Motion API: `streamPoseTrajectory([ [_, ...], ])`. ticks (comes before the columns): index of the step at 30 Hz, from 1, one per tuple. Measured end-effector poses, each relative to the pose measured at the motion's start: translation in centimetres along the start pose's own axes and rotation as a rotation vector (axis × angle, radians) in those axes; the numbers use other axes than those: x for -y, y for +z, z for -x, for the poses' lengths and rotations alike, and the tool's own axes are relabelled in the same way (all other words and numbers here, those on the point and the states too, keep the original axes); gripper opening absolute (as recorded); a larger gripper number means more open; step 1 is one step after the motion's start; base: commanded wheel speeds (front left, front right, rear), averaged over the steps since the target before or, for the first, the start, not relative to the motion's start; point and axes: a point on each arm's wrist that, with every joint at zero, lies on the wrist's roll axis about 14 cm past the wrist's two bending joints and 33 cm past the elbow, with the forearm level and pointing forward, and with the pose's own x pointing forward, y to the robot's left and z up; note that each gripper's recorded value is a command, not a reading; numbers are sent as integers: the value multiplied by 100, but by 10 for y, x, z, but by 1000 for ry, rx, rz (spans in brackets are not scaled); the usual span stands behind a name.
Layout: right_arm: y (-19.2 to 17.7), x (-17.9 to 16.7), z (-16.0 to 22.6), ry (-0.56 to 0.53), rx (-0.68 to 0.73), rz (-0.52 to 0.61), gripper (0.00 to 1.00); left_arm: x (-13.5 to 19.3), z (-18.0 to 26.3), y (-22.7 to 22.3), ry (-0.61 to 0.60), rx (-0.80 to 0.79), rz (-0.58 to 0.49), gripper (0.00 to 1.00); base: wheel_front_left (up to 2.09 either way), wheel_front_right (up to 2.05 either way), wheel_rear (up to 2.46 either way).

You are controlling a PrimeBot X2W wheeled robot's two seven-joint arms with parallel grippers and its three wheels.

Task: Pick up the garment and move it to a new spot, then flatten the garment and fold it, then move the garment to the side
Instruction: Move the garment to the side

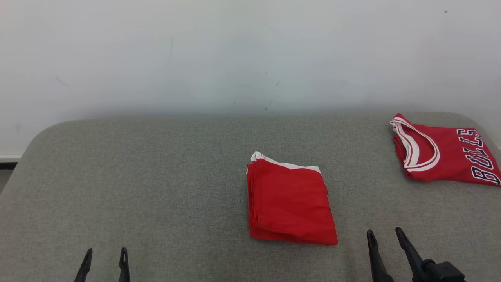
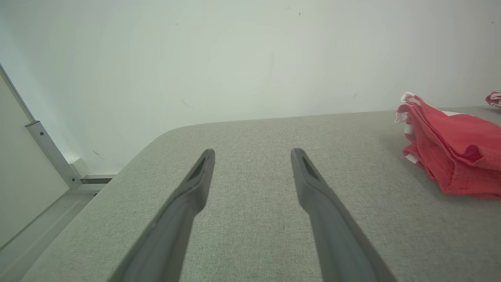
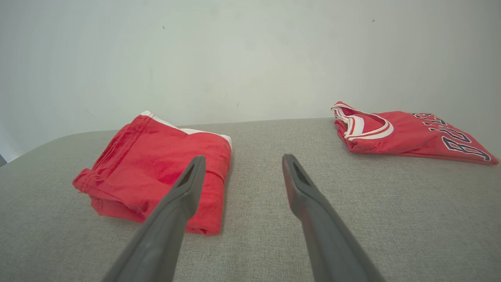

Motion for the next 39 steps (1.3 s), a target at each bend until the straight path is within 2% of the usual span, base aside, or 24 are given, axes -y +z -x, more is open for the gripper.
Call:
streamPoseTrajectory([
  [25, -2, 4, -1, -2, -8, 4, 100, 1, 1, -3, 15, -9, 14, 100, 0, 0, 0],
  [34, 22, -11, -44, 74, 52, 29, 100, 3, 1, -4, 22, -12, 32, 100, 0, 0, 0],
  [39, 23, -19, -80, 116, 12, 50, 100, 3, 0, -5, 29, -17, 33, 100, 0, 0, 0],
])
